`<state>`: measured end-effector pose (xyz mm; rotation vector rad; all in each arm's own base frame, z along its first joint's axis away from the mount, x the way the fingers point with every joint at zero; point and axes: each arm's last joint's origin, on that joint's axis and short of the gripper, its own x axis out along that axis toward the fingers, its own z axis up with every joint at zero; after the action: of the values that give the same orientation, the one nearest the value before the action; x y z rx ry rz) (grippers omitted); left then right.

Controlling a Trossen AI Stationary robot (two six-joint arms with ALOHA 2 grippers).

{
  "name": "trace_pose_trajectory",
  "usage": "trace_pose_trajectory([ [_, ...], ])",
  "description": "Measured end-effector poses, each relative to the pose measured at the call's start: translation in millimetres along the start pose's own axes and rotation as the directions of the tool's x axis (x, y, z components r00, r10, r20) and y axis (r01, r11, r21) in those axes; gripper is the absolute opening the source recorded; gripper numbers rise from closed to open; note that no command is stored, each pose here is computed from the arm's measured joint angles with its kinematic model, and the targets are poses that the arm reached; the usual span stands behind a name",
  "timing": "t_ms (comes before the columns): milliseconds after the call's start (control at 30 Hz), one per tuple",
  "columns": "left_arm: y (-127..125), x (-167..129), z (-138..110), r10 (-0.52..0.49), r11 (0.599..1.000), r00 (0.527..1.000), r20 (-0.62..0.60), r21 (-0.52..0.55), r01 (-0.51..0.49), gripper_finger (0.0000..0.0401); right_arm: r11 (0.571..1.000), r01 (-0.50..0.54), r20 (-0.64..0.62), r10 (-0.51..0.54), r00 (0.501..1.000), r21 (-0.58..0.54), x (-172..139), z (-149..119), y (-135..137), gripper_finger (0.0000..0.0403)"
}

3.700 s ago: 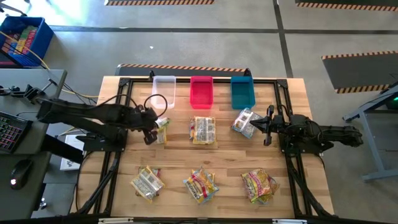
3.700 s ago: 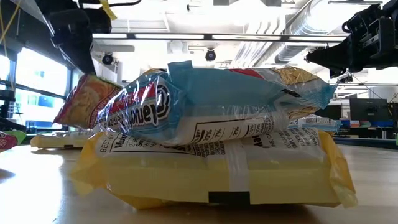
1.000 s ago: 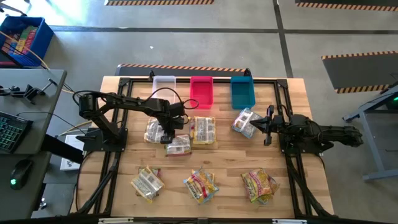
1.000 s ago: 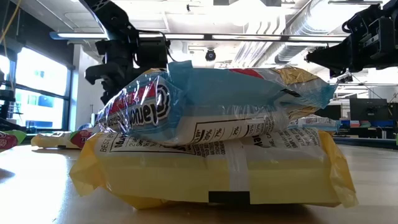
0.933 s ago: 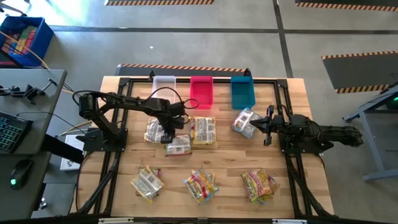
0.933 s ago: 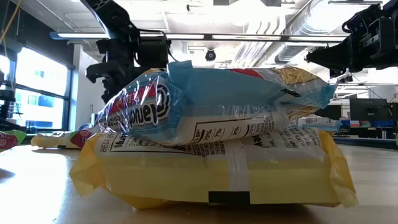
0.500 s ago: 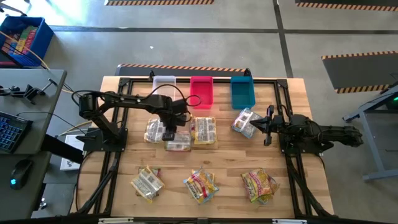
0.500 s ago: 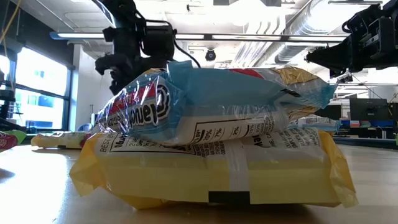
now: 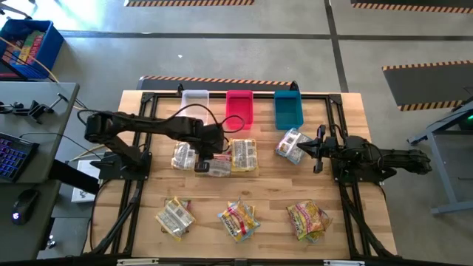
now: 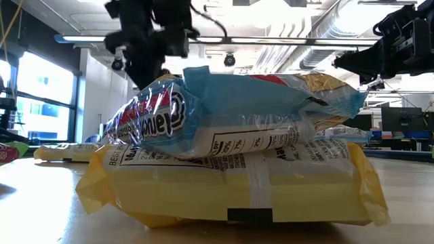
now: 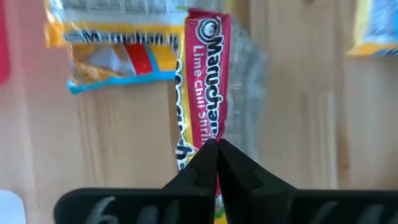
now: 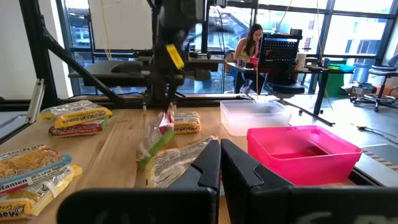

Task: Sort Maruchan noodles
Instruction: Put the green noodle pack into the blue bin

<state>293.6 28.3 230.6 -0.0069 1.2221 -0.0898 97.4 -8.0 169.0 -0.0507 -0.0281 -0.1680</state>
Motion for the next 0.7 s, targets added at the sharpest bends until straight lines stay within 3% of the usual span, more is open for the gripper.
trace_pose_trajectory([
  [233, -18, -22, 0, 0.043, 0.999, 0.996, 0.083, -0.013, -0.042, 0.0, 0.999, 0.005, 0.004, -0.005, 1.0, 0.033, 0, 0, 0, 0.0],
  [333, -25, -24, 2, 0.067, 0.998, 0.992, 0.103, -0.006, -0.066, 0.0, 0.995, 0.007, 0.005, -0.008, 1.0, 0.096, 0, 0, 0, 0.0],
  [533, -33, -23, 6, 0.074, 0.997, 0.987, 0.145, 0.012, -0.076, 0.0, 0.993, 0.029, 0.083, -0.039, 0.996, 0.112, 0, 8, -1, 0.0],
  [700, -37, -23, 9, 0.102, 0.994, 0.98, 0.169, 0.013, -0.106, 0.0, 0.986, 0.075, 0.076, -0.088, 0.993, 0.151, 1, 8, -3, 0.0],
])
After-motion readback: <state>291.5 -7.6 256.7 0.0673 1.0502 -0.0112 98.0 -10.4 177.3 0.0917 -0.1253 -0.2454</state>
